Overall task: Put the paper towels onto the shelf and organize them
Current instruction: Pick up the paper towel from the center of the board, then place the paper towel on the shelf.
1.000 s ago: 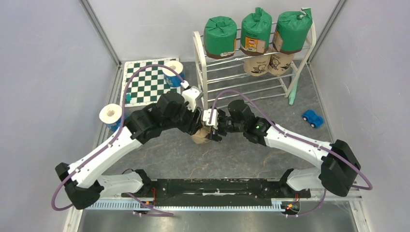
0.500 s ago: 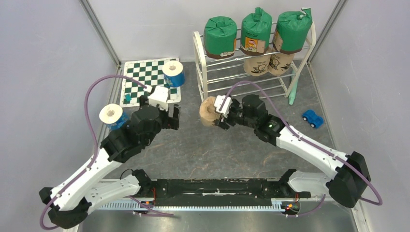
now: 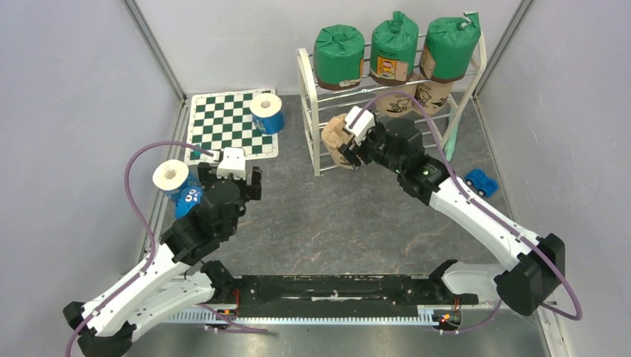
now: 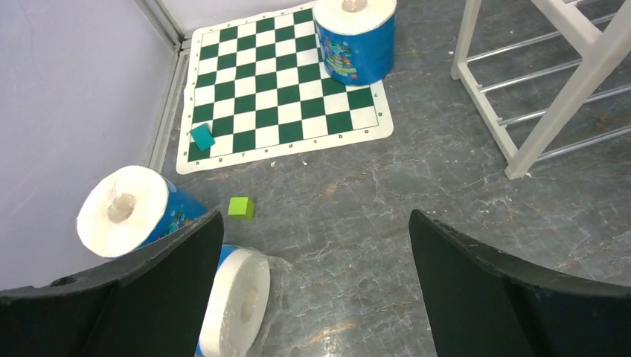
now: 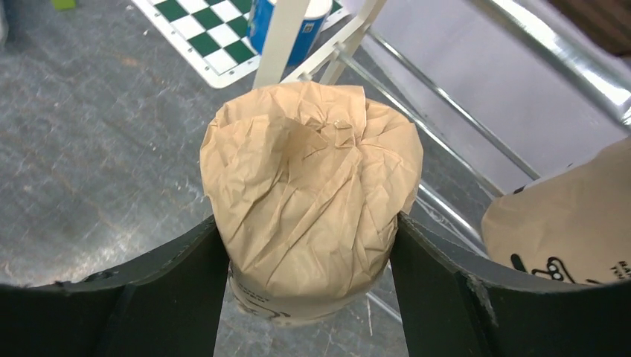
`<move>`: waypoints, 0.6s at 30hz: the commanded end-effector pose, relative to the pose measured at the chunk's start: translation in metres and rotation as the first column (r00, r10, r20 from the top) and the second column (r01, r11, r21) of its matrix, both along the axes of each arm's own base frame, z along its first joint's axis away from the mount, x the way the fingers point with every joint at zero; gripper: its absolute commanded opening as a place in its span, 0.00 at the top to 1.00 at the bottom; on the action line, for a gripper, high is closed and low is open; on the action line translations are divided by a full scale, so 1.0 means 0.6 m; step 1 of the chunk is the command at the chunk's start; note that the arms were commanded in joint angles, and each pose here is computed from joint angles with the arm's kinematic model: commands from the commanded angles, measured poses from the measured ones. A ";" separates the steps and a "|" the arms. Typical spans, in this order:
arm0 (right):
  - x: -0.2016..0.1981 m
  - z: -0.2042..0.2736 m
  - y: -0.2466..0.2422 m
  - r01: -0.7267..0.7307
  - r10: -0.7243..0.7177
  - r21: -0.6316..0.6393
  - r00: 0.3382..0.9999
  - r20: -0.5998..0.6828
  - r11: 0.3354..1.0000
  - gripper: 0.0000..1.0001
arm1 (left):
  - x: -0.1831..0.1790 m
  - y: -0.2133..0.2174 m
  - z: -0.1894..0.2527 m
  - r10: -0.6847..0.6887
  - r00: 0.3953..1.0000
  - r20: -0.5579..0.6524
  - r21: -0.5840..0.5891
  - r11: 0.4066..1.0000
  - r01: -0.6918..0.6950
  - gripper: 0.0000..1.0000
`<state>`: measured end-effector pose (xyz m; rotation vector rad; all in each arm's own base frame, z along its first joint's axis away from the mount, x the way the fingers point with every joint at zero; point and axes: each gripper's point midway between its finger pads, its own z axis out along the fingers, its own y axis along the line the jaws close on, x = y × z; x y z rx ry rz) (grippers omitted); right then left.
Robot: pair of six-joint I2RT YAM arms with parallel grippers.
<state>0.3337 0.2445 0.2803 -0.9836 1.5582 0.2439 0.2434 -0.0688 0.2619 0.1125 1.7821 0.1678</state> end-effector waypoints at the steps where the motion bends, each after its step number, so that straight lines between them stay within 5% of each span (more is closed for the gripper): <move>1: 0.059 0.115 -0.003 0.087 -0.105 0.128 0.983 0.149 0.988 0.44 | 0.011 0.010 0.014 0.046 0.998 0.034 0.013 0.999 -0.046 0.00; 18: 0.050 0.143 -0.033 0.101 -0.179 0.304 0.953 0.243 0.947 0.56 | 0.015 0.011 0.007 0.031 0.999 0.026 -0.017 0.999 -0.030 0.00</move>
